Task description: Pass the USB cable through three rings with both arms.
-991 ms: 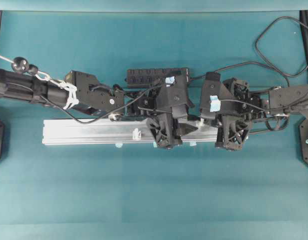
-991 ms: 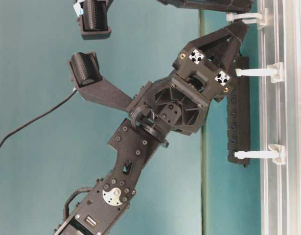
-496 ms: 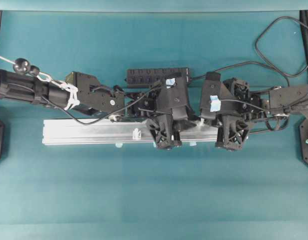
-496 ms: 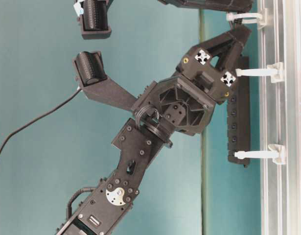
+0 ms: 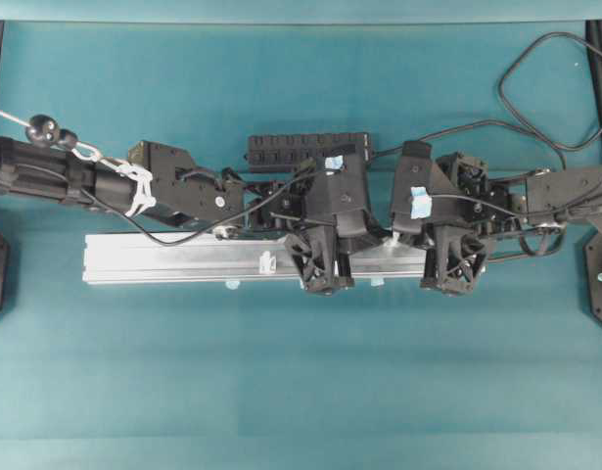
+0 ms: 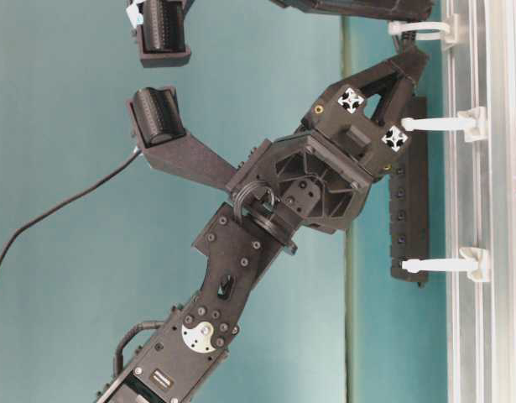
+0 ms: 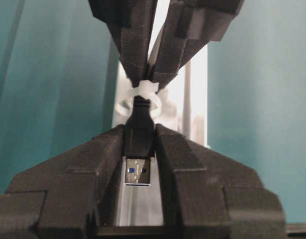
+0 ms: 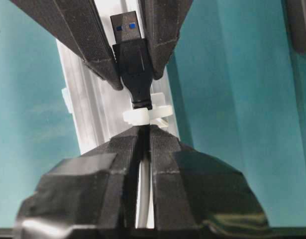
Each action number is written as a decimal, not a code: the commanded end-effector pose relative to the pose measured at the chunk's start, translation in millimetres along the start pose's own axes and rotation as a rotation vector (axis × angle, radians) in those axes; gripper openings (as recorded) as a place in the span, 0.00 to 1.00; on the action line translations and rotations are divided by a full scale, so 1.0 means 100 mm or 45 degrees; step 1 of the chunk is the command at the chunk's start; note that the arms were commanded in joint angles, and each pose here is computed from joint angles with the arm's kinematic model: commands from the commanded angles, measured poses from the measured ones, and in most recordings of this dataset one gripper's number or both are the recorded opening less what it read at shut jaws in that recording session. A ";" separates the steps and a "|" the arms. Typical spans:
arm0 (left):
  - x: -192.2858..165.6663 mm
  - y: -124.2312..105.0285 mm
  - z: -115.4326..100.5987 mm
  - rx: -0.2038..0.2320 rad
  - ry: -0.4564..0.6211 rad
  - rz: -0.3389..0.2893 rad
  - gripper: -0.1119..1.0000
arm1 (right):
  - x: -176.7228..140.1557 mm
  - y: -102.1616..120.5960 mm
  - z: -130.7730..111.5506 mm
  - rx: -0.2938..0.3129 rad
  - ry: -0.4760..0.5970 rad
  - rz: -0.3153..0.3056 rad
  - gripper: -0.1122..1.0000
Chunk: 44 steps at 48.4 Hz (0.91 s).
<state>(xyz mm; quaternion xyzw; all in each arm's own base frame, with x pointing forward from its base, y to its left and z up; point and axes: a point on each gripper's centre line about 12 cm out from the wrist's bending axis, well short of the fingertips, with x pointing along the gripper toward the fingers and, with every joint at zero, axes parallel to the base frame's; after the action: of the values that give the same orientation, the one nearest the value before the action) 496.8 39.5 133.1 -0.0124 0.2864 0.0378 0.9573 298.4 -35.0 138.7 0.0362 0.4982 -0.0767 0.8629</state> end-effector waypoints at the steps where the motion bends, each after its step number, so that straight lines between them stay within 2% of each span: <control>1: -0.02 0.00 0.04 0.000 -0.014 0.000 0.32 | -0.03 0.00 0.03 0.018 -0.015 0.001 0.03; 9: -0.03 0.04 0.05 -0.005 -0.002 0.008 0.32 | -0.03 -0.01 0.01 0.020 0.006 -0.003 0.07; 15: -0.05 0.05 0.04 -0.006 0.021 0.012 0.32 | -0.03 -0.01 -0.01 0.020 0.025 -0.006 0.19; 19: -0.09 0.07 0.02 0.004 0.041 0.015 0.32 | -0.03 -0.01 -0.02 0.020 0.037 -0.008 0.35; 28: -0.21 0.10 0.00 0.023 0.053 0.021 0.32 | -0.03 -0.02 -0.02 0.016 0.034 -0.012 0.84; 30: -0.24 0.10 0.00 0.022 0.053 0.023 0.32 | -0.03 -0.03 -0.01 0.014 0.030 -0.013 0.90; 37: -0.33 0.12 0.03 0.020 0.041 0.028 0.32 | -0.03 -0.03 0.01 0.012 0.019 -0.014 0.85; 44: -0.41 0.12 0.07 0.019 0.024 0.028 0.32 | -0.05 -0.03 0.07 0.013 -0.008 -0.010 0.85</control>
<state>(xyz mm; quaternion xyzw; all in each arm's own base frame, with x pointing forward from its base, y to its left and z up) 465.9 49.5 144.1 -0.0036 0.3154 0.0457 0.9479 294.7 -36.6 136.8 0.0364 0.5125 -0.0806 0.8542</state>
